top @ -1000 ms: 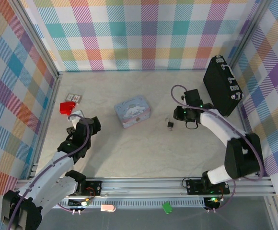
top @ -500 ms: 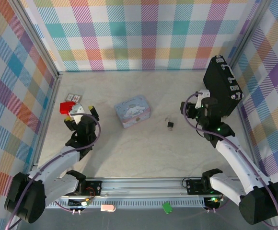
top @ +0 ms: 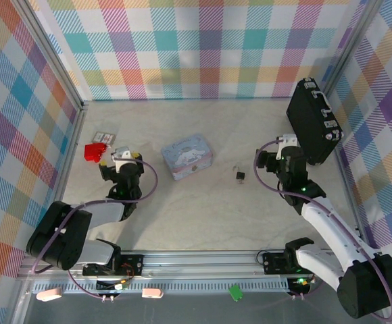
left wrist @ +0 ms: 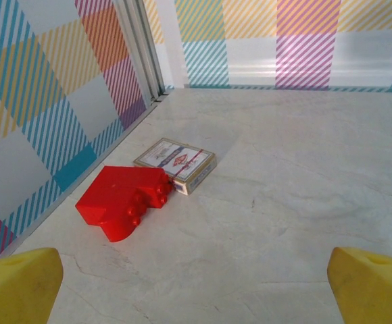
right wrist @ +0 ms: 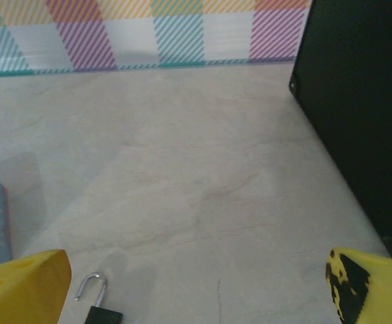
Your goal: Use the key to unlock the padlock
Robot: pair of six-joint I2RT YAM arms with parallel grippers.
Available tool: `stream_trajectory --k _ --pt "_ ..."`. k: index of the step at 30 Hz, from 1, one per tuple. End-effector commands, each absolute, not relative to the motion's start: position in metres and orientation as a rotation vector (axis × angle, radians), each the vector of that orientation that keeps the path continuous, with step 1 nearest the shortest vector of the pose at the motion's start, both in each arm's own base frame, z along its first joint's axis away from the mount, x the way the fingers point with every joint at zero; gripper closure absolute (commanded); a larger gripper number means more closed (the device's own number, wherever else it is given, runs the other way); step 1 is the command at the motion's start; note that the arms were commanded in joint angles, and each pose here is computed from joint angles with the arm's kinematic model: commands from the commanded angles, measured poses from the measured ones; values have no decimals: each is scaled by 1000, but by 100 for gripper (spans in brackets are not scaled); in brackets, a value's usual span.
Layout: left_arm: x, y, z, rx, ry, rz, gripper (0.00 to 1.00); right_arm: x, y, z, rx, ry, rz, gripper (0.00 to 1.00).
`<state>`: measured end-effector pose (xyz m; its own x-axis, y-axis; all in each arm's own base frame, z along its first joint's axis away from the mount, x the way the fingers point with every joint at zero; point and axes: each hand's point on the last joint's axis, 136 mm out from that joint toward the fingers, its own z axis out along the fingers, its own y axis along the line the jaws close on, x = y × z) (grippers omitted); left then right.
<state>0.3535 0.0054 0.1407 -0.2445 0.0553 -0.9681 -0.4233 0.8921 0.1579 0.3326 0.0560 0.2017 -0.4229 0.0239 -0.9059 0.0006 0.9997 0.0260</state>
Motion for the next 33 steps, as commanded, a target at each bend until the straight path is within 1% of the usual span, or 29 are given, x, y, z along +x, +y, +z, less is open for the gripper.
stream_trajectory --k 1,4,9,21,24,27,33 --pt "359 9 139 -278 1735 434 0 332 41 189 59 2013 -67 4" --pt "361 9 129 -275 1731 418 0 332 36 180 83 2020 -99 4" --pt "374 -5 116 -185 1774 367 0 332 30 169 106 2026 -130 3" --pt "377 -11 109 -129 1806 225 0 339 19 147 152 2023 -179 3" --pt "378 -4 94 -156 1838 168 0 341 15 144 141 2001 -196 3" --pt "391 -4 86 -152 1925 156 0 345 10 139 133 1983 -225 3" --pt "394 3 87 -191 1913 154 0 357 5 126 104 1952 -231 3"
